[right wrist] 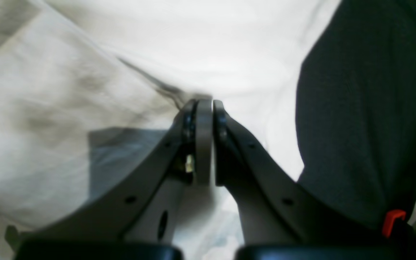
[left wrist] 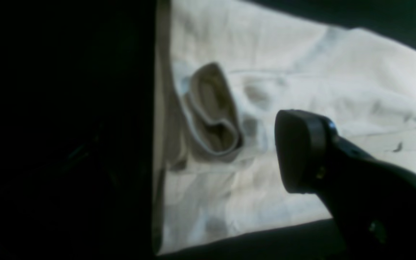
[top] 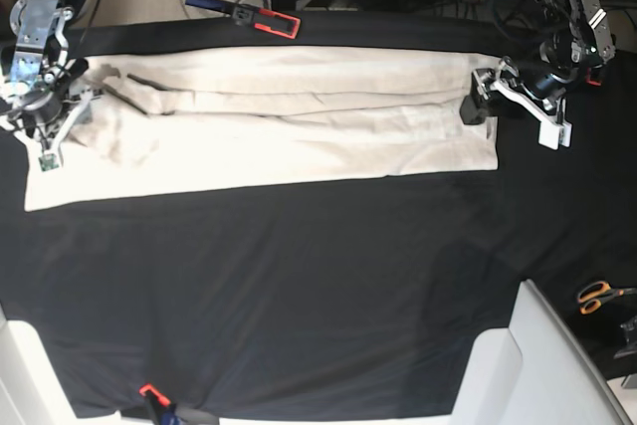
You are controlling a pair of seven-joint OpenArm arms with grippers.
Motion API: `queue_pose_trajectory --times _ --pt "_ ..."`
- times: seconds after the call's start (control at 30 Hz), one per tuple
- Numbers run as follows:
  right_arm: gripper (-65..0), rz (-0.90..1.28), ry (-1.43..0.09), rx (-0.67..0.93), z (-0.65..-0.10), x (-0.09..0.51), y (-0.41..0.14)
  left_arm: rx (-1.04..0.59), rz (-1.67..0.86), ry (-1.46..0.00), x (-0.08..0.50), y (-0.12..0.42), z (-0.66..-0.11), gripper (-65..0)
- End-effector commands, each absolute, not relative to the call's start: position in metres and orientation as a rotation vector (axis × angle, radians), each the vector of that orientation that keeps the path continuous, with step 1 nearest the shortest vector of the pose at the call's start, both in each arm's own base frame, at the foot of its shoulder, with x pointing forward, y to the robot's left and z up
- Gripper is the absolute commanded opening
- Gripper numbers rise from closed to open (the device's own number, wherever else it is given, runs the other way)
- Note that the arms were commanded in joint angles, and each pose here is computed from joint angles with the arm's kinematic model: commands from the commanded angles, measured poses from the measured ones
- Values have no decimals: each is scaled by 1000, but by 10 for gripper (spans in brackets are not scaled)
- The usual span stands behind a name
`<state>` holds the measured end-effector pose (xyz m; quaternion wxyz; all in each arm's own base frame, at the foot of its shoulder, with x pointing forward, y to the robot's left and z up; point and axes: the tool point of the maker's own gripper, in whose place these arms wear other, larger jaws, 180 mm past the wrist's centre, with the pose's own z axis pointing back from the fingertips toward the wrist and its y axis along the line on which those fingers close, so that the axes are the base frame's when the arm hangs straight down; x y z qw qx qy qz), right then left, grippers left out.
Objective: Fold the T-shirt properly
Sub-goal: 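Regrasp the strip ends with both grippers near the shirt edge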
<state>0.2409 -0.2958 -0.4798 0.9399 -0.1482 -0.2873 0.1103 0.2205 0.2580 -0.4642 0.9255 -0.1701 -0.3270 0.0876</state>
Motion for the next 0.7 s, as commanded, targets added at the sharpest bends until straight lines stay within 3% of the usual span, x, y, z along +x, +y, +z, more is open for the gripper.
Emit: queue_pose_trajectory --times 0.0,0.37,0.67 --pt "-647 221 -624 -326 -469 250 -303 -329 167 -704 229 266 -456 -84" --pt "-648 173 -637 -347 -463 250 -316 -275 121 -599 224 252 -486 -86" --pt "-648 107 -720 -431 -425 261 -345 -290 42 -526 221 229 -502 -86"
